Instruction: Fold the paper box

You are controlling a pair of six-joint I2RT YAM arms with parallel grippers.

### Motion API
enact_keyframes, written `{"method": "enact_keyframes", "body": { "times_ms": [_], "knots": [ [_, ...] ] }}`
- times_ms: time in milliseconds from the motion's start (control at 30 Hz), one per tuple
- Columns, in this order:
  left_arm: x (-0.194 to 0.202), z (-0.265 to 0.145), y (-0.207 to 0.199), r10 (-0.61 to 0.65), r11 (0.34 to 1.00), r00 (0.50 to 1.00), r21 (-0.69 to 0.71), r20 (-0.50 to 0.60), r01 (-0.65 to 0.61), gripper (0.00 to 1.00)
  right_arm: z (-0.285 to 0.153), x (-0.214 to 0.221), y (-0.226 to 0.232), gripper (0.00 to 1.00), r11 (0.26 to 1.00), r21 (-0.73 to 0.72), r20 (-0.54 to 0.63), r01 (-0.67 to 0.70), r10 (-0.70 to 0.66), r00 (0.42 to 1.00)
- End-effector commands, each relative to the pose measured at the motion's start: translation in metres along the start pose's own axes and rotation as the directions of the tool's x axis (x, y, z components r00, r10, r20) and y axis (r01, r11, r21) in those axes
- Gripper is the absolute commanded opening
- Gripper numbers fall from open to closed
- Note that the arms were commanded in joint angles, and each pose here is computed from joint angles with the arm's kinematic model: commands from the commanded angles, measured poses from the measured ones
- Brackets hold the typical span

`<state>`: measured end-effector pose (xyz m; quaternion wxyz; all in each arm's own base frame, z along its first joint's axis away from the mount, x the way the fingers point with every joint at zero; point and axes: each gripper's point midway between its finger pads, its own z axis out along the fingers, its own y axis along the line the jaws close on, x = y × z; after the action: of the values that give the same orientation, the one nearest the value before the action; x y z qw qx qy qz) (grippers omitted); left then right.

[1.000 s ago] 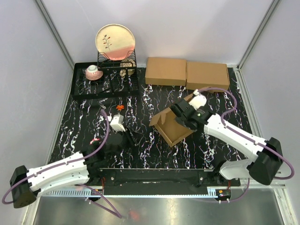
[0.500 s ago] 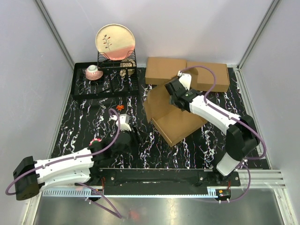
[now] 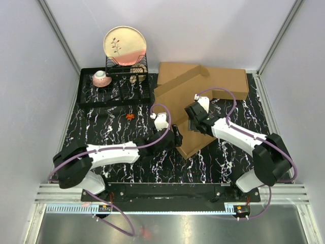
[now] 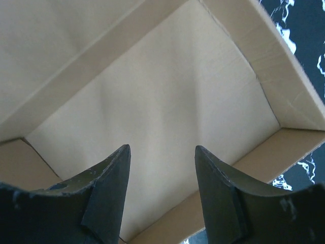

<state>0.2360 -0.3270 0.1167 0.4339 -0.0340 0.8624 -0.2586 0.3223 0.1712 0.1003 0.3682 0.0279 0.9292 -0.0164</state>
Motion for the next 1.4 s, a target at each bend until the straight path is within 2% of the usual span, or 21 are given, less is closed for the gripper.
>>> {"method": "enact_keyframes", "body": {
  "times_ms": [0,267,500,600,633,733,833,933,1033,1167,1333,1367],
  "knots": [
    [0.002,0.019,-0.01,-0.074,0.997,0.997,-0.015,-0.039,0.073,0.69,-0.017,-0.005,0.007,0.59,0.997,-0.053,0.043,-0.054,0.056,0.998],
    [0.022,0.022,0.015,-0.151,0.981,0.983,-0.142,-0.109,0.134,0.67,-0.031,-0.024,0.004,0.61,0.996,-0.062,0.101,-0.061,0.067,0.993],
    [0.025,0.044,0.018,-0.094,0.978,0.987,-0.195,-0.129,0.068,0.63,-0.029,-0.021,0.006,0.6,0.996,-0.071,0.091,-0.057,0.063,0.994],
    [0.027,0.054,0.022,-0.052,0.977,0.985,-0.212,-0.161,0.017,0.54,-0.033,-0.022,0.002,0.6,0.996,-0.065,0.102,-0.053,0.059,0.993],
    [0.03,0.058,0.022,-0.042,0.977,0.984,-0.213,-0.176,0.004,0.45,-0.037,-0.025,0.001,0.6,0.996,-0.072,0.113,-0.056,0.064,0.992],
    [0.036,0.06,0.028,0.0,0.977,0.976,-0.209,-0.22,-0.047,0.33,-0.045,-0.028,-0.004,0.6,0.996,-0.071,0.129,-0.056,0.065,0.99],
    [0.037,0.055,0.032,0.062,0.976,0.964,-0.187,-0.258,-0.113,0.28,-0.059,-0.036,-0.01,0.61,0.995,-0.083,0.158,-0.048,0.061,0.986],
    [0.034,0.044,0.043,0.196,0.955,0.931,-0.155,-0.308,-0.252,0.27,-0.073,-0.045,-0.022,0.62,0.997,-0.072,0.204,-0.035,0.049,0.978],
    [0.026,0.034,0.056,0.263,0.931,0.907,-0.162,-0.329,-0.329,0.25,-0.082,-0.046,-0.033,0.62,0.998,-0.056,0.235,-0.003,0.016,0.972],
    [0.012,0.025,0.068,0.294,0.907,0.905,-0.21,-0.307,-0.365,0.26,-0.076,-0.021,-0.045,0.64,0.997,-0.026,0.181,0.069,-0.064,0.981],
    [0.011,0.023,0.08,0.25,0.909,0.929,-0.265,-0.272,-0.322,0.25,-0.071,0.001,-0.055,0.69,0.999,0.005,0.118,0.054,-0.054,0.992],
    [0.012,0.023,0.081,0.242,0.909,0.932,-0.272,-0.269,-0.314,0.24,-0.071,0.004,-0.059,0.75,0.999,0.03,0.107,0.044,-0.047,0.993]
  ]
}}
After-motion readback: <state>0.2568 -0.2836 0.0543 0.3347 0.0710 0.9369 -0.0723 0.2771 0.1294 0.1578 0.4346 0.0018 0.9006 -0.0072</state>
